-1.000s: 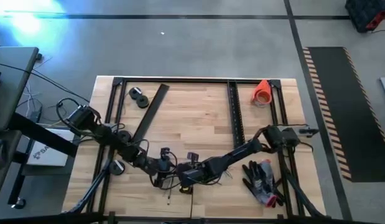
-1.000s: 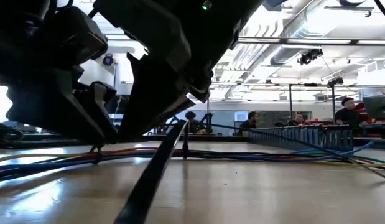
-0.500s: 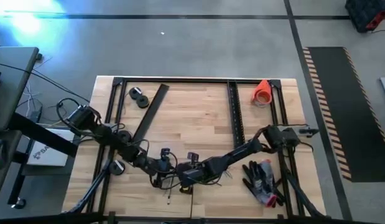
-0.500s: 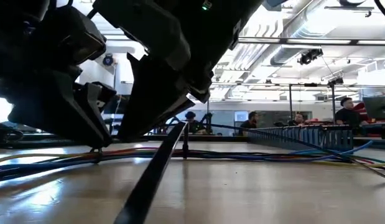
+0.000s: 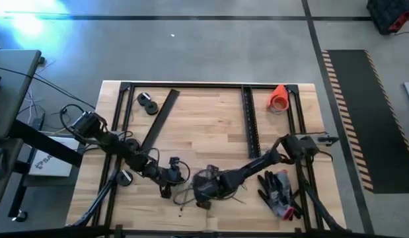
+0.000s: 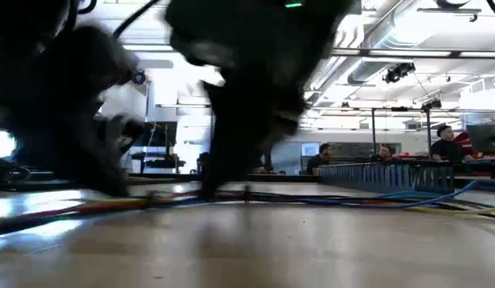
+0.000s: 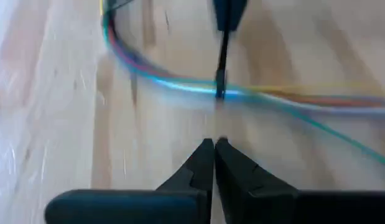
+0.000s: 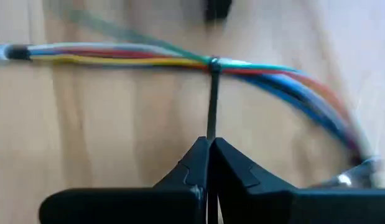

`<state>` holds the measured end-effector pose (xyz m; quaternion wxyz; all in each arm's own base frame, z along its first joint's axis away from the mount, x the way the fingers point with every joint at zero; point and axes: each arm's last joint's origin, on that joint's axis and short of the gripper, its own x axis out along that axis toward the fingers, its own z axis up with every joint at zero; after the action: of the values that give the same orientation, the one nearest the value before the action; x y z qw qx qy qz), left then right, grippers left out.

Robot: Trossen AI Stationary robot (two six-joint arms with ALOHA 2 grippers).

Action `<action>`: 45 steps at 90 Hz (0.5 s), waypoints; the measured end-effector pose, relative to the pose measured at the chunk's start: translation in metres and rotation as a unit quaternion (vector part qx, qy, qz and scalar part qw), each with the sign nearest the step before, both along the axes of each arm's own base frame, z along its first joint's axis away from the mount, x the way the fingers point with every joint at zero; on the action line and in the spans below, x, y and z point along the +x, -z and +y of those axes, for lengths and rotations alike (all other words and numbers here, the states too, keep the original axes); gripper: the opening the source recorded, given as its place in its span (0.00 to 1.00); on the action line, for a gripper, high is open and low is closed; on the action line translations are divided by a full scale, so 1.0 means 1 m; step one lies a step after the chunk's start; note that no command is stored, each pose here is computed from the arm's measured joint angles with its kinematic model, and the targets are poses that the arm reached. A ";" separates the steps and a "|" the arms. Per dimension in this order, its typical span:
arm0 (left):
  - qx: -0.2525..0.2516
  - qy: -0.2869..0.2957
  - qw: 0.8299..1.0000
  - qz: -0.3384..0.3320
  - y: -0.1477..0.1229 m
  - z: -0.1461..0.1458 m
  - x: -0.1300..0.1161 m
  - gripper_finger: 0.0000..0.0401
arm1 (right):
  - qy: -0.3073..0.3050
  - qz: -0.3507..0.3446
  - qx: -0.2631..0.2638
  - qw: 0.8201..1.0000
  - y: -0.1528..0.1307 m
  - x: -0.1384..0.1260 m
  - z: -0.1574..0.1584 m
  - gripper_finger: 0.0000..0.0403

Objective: Ziptie cables
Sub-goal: Wrap the black zip tie on the cables

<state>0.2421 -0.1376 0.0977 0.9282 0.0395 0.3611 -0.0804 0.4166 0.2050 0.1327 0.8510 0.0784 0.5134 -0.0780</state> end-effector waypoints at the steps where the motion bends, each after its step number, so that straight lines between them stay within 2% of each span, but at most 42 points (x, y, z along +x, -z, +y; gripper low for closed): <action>1: 0.000 0.001 1.000 0.001 0.000 0.000 0.000 0.00 | 0.001 0.002 0.001 1.000 0.000 -0.001 0.001 0.00; 13: -0.001 -0.004 1.000 0.010 0.002 0.001 -0.001 0.00 | 0.012 0.011 -0.001 1.000 0.001 -0.010 0.013 0.00; 22: 0.002 -0.011 1.000 0.005 0.000 0.001 -0.001 0.00 | 0.022 -0.008 -0.012 1.000 0.000 -0.009 0.014 0.00; 34: -0.001 -0.046 0.999 -0.010 -0.005 0.004 -0.002 0.00 | 0.021 -0.020 0.007 1.000 -0.001 -0.003 0.010 0.01; 45: -0.019 -0.098 0.994 -0.031 -0.016 0.005 -0.003 0.00 | 0.003 -0.028 0.027 0.999 -0.005 0.005 0.006 0.10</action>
<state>0.2388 -0.1324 0.1136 0.9428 -0.0115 0.3330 0.0057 0.4212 0.2109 0.1373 0.8624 0.1054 0.4910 -0.0644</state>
